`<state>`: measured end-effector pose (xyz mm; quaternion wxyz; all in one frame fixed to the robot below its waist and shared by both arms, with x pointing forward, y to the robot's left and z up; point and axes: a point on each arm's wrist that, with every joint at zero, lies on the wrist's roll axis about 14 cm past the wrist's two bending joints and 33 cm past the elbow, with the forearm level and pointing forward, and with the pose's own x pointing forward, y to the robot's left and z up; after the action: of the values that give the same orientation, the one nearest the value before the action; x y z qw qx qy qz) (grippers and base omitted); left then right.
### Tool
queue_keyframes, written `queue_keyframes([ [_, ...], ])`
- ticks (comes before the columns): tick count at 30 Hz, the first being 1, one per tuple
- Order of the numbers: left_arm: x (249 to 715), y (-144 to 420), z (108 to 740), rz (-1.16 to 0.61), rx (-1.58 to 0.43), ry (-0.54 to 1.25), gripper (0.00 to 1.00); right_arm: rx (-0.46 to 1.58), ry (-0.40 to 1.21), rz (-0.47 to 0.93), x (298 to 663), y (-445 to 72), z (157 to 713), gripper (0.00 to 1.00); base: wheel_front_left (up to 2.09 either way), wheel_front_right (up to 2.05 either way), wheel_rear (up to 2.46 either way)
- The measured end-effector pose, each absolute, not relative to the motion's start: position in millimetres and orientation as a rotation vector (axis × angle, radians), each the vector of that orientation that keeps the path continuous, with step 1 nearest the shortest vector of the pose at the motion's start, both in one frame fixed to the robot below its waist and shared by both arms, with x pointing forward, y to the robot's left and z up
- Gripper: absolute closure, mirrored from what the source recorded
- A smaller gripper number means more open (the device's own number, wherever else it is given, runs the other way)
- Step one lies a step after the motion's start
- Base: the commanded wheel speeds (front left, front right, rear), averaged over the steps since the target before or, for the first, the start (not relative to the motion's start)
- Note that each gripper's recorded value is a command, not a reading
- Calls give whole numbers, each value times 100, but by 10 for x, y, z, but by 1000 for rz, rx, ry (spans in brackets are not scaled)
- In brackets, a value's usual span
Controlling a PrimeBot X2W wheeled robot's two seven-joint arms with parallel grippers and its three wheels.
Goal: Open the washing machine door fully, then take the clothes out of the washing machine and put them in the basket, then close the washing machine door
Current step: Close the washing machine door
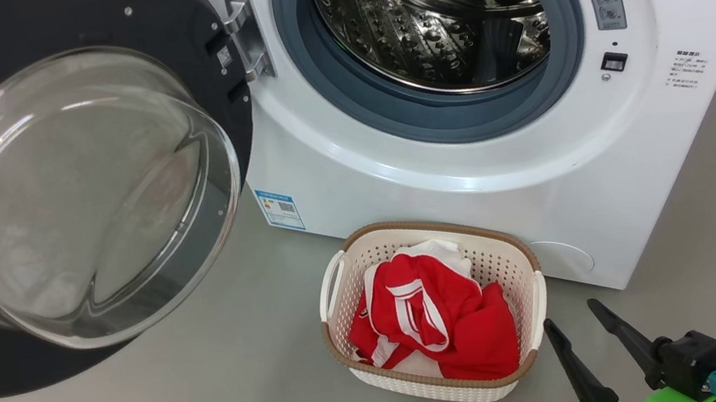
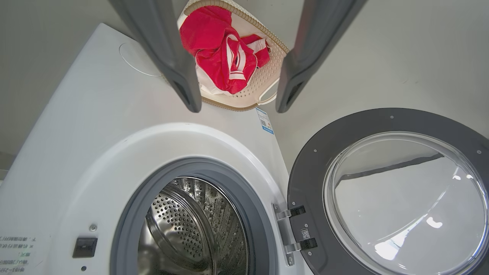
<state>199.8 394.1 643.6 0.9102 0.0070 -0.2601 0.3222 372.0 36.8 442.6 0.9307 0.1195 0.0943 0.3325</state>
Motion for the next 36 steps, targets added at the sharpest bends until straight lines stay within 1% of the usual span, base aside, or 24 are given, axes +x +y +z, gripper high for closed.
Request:
queue_keyframes([
  [4, 1943, 4166, 7105, 657, 140, -695, 100, 247, 189, 657, 3731, 300, 4433, 0, 0, 0, 0],
  [7, 1921, 4294, 7537, 630, 163, -805, 100, 252, 175, 641, 3752, 259, 4475, 0, 0, 0, 0],
  [10, 1883, 4517, 7764, 639, 95, -880, 100, 247, 174, 622, 3738, 188, 4466, 0, 0, 0, 0],
  [15, 1781, 5142, 7811, 740, -118, -942, 100, 246, 192, 601, 3714, 112, 4395, 0, 0, 0, 0],
  [17, 1818, 5414, 7635, 791, -238, -889, 100, 246, 197, 594, 3720, 91, 4372, 0, 0, 0, 0],
  [19, 1893, 5654, 7353, 837, -354, -764, 100, 248, 202, 586, 3725, 69, 4353, 0, 0, 0, 0],
  [23, 1994, 5890, 7005, 878, -497, -581, 100, 250, 204, 572, 3728, 23, 4340, 0, 0, 0, 0],
  [24, 2030, 5915, 6931, 877, -535, -540, 100, 248, 203, 569, 3729, 12, 4340, 0, 0, 0, 0],
  [26, 2128, 5915, 6692, 867, -579, -387, 100, 239, 198, 569, 3729, 3, 4346, 0, 0, 0, 0],
  [31, 2283, 5790, 6166, 835, -665, -105, 100, 220, 177, 579, 3728, 14, 4397, 0, 0, 0, 0],
  [33, 2311, 5756, 6066, 823, -684, -43, 100, 218, 166, 581, 3731, 14, 4427, 0, 0, 0, 0],
  [36, 2329, 5750, 6017, 816, -702, -5, 100, 222, 156, 579, 3734, 6, 4456, 0, 0, 0, 0],
])
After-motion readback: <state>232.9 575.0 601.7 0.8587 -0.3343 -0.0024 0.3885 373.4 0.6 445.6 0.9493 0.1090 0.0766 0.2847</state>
